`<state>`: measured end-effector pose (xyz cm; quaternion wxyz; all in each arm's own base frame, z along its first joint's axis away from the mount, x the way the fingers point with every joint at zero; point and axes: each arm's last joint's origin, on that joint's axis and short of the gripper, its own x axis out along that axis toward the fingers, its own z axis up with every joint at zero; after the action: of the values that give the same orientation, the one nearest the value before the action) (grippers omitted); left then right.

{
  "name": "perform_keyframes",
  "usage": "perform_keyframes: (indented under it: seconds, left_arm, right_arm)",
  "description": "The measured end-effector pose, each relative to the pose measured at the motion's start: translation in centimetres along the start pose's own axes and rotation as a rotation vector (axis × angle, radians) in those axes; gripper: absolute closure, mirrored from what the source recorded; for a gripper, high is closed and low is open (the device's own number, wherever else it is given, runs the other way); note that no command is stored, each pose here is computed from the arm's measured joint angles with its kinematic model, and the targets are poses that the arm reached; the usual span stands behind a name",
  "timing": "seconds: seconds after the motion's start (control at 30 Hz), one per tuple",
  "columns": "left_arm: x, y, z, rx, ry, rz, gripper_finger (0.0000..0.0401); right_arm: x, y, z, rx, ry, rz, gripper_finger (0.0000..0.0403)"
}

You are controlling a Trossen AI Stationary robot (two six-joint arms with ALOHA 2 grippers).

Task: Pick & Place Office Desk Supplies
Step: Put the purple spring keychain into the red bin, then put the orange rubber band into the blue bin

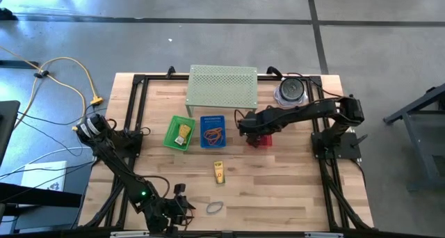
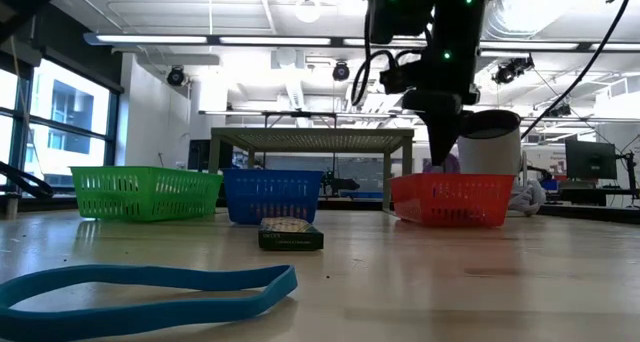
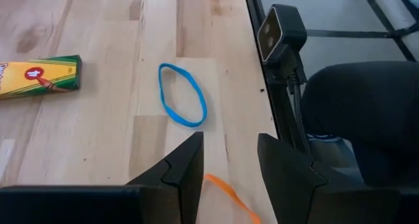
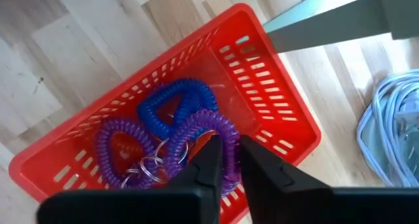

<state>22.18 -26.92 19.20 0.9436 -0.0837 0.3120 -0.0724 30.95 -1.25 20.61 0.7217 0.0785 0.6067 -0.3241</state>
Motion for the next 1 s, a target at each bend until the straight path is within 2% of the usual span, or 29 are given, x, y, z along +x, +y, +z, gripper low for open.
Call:
perform_keyframes:
  seconds: [0.13, 0.37, 0.47, 0.6, 0.77, 0.93, 1.0]
  left_arm:
    - [0.0, 0.0, 0.0, -0.008, -0.002, 0.003, 0.0261]
    - [0.0, 0.0, 0.0, -0.017, -0.005, 0.003, 0.0261]
    - [0.0, 0.0, 0.0, -0.018, -0.006, 0.003, 0.0261]
    - [0.0, 0.0, 0.1, -0.007, -0.006, 0.004, 0.0261]
    - [0.1, 0.2, 0.2, -0.006, -0.007, 0.010, 0.0261]
    - [0.2, 0.3, 0.2, -0.004, -0.004, 0.016, 0.0261]
    - [0.2, 0.4, 0.1, 0.038, 0.010, 0.027, 0.0261]
  right_arm:
    - [0.0, 0.0, 0.1, 0.012, -0.002, 0.007, 0.0325]
    - [0.0, 0.0, 0.1, 0.062, 0.000, 0.019, 0.0225]
    - [0.0, 0.0, 0.1, 0.070, -0.001, 0.018, 0.0197]
    - [-0.4, 0.1, 0.3, 0.069, -0.007, 0.023, 0.0187]
    - [-2.5, 0.7, 0.7, 0.044, -0.014, 0.052, 0.0194]
    - [-5.3, 1.9, 0.4, 0.034, 0.027, 0.155, 0.0197]
    - [-6.2, 2.8, 0.0, 0.046, 0.033, 0.197, 0.0198]
